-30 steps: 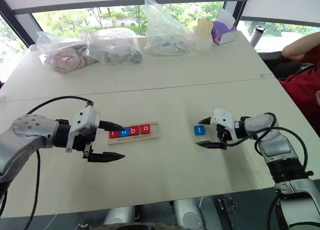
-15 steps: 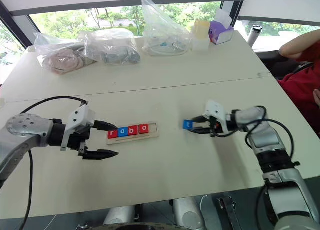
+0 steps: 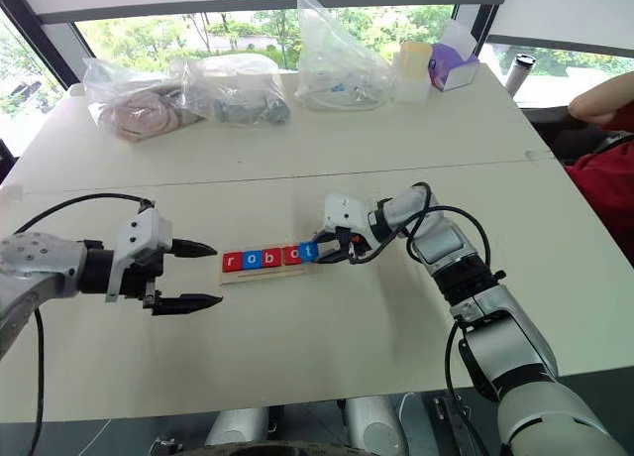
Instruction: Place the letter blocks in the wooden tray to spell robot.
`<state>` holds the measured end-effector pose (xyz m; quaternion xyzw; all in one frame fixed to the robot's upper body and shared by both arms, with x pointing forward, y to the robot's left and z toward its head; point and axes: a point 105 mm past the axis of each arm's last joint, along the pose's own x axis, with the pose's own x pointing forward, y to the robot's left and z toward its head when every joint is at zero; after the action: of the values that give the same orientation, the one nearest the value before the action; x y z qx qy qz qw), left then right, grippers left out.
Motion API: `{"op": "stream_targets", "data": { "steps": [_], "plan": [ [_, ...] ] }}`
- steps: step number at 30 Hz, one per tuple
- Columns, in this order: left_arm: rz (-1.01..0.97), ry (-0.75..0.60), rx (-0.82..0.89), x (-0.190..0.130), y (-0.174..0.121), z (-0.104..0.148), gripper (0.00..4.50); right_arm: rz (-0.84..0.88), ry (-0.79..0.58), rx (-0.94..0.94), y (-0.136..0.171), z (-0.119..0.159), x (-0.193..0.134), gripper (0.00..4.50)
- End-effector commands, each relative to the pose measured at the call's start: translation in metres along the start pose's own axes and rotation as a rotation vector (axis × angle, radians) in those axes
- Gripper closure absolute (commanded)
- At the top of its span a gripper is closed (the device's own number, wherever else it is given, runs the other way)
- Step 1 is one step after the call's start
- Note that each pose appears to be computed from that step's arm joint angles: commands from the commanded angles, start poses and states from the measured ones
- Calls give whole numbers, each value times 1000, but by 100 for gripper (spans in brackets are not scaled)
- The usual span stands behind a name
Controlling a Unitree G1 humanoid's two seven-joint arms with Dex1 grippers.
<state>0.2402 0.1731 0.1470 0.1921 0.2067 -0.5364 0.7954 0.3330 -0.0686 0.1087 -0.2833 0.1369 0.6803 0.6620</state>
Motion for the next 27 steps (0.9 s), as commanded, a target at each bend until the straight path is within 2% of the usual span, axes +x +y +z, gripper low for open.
{"op": "stream_targets", "data": {
  "steps": [1,18,27],
  "plan": [
    [30,-36,20,-2,-3,9,0,-16,-4,-51,-7,10,-6,338],
    [27,-56,21,5,-5,12,0,-40,34,-69,-15,2,0,338],
    [26,-56,26,8,-4,11,0,-15,-2,-76,-12,13,14,338]
  ]
}}
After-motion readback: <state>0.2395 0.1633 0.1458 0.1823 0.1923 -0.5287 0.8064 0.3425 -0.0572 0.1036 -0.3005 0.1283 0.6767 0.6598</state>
